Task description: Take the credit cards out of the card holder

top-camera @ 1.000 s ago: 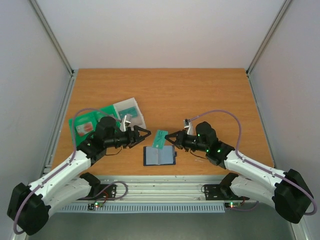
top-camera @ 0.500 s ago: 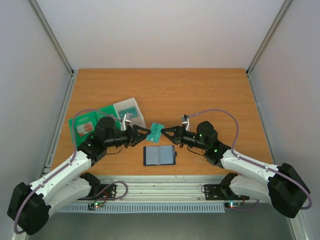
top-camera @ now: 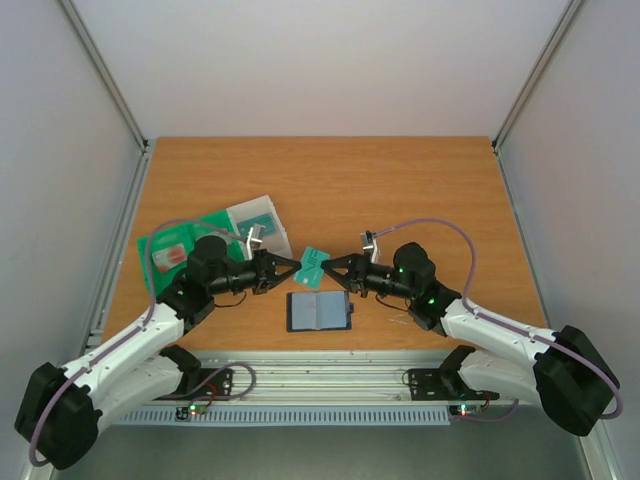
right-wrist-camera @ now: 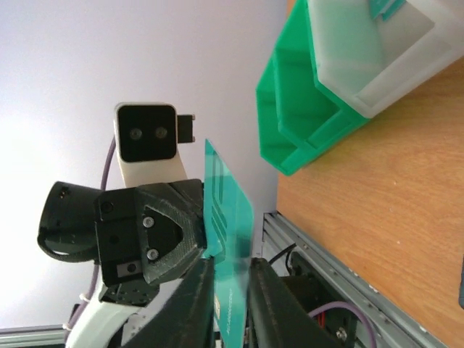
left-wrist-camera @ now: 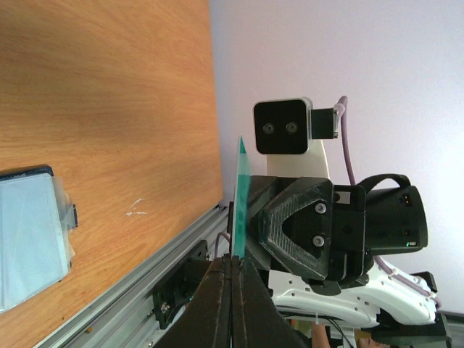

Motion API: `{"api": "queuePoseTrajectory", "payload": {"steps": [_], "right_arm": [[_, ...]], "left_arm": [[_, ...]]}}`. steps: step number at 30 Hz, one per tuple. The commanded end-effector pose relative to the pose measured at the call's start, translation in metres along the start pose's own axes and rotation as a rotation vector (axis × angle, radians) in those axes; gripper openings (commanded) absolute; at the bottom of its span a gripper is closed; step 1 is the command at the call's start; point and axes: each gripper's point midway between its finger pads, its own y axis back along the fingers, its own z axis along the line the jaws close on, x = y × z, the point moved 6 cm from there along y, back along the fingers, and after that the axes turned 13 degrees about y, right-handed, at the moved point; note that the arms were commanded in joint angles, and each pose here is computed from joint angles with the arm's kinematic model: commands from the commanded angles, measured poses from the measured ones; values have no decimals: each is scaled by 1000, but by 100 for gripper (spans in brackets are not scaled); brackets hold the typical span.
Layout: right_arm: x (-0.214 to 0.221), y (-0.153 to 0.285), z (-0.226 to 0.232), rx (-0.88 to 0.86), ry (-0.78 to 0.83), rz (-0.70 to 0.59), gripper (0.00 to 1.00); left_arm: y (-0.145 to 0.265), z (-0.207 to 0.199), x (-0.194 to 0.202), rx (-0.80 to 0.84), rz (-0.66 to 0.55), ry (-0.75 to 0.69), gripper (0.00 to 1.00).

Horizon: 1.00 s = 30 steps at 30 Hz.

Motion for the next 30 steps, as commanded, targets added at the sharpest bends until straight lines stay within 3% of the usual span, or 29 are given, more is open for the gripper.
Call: {"api": "queuePoseTrajectory", "payload": {"steps": [1, 7, 16, 20, 30], "right_arm": [[7, 6, 9, -29, 84, 50, 17], [9, 23, 22, 105, 248, 109, 36], [10, 50, 45, 320, 510, 303, 52], [9, 46, 56, 317, 559, 406, 56], [7, 29, 82, 137, 572, 480, 53]], "left_arm": [[-1, -9, 4, 61, 44, -54, 0], [-1, -15, 11, 23, 118, -115, 1], [9, -31, 30, -27, 281, -243, 0], [12, -39, 37, 11, 347, -295, 1], [18, -48, 49, 81, 451, -350, 1]]}}
